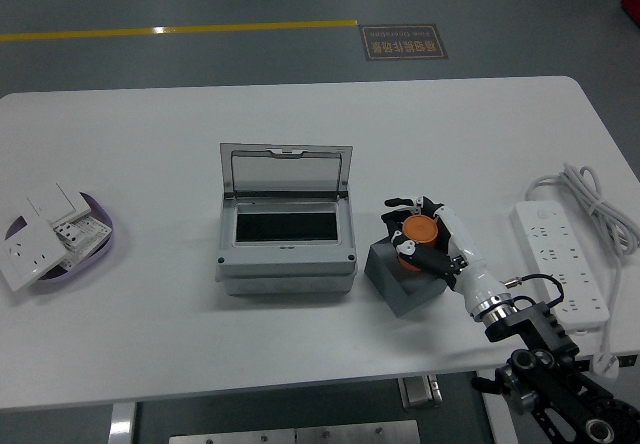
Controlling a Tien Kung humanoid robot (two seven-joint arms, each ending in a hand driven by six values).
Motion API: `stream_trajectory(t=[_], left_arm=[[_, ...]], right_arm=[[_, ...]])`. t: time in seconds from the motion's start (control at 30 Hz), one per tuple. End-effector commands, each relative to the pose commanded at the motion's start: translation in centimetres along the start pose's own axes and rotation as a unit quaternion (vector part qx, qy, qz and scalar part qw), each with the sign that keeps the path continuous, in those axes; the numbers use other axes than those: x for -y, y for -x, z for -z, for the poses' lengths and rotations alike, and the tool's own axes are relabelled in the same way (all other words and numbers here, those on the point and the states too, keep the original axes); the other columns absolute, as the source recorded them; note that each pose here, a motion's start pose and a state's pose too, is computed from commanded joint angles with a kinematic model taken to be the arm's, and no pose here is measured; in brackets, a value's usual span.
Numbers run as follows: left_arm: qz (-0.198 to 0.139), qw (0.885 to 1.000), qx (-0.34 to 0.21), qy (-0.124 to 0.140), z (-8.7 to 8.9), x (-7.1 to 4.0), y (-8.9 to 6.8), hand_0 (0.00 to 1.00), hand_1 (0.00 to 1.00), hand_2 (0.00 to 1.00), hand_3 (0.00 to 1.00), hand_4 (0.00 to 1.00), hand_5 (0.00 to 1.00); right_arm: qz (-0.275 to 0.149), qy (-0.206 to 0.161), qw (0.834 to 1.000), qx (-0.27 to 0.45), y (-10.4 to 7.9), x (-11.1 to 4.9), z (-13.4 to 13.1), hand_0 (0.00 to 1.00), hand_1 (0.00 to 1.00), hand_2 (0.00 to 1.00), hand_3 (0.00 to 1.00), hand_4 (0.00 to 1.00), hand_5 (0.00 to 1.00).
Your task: Pick up the cylinder from the cube,place it in the box,flap close box
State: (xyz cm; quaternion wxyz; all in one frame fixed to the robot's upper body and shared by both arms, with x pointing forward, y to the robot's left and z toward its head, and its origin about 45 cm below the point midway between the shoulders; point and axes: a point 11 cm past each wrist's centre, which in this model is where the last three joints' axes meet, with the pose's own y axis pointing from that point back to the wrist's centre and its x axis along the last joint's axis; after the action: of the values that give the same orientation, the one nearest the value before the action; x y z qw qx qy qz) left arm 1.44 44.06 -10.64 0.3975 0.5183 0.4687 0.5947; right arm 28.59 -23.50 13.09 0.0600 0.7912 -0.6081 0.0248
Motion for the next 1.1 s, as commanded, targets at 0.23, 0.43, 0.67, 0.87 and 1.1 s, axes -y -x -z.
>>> stream_trajectory(t=[0.23,0.43,0.67,0.87,1.1], left_arm=[[0.0,1.0,-0.001,0.0,0.0,0.0,0.0,0.635,0.658,0.569,0.63,0.706,0.299],[0.001,1.0,-0.001,0.0,0.0,0.0,0.0,0.635,0.658,0.569,0.631,0.707,0.3],[0.001,1.0,-0.002,-0.001,0.1,0.0,0.1,0.636,0.658,0.57,0.631,0.707,0.301],[0.001,1.0,-0.002,-0.002,0.2,0.0,0.2,0.635,0.658,0.571,0.631,0.709,0.307],[0.0,1.0,-0.002,-0.006,0.3,0.0,0.1,0.635,0.658,0.571,0.632,0.707,0.304]], right_arm=[[-0.005,-0.004,1.0,-0.004,0.0,0.1,0.1,0.461,0.464,0.462,0.408,0.078,0.002],[-0.012,-0.02,1.0,-0.009,-0.2,0.4,1.0,0.411,0.402,0.399,0.319,0.04,0.002],[-0.007,-0.05,0.998,-0.023,0.6,1.7,3.1,0.395,0.384,0.385,0.3,0.027,0.002],[0.024,-0.072,0.995,-0.059,2.9,3.6,5.3,0.384,0.369,0.379,0.286,0.025,0.002],[0.073,-0.079,0.985,-0.138,6.1,6.2,7.5,0.154,0.225,0.33,0.254,0.002,0.002]])
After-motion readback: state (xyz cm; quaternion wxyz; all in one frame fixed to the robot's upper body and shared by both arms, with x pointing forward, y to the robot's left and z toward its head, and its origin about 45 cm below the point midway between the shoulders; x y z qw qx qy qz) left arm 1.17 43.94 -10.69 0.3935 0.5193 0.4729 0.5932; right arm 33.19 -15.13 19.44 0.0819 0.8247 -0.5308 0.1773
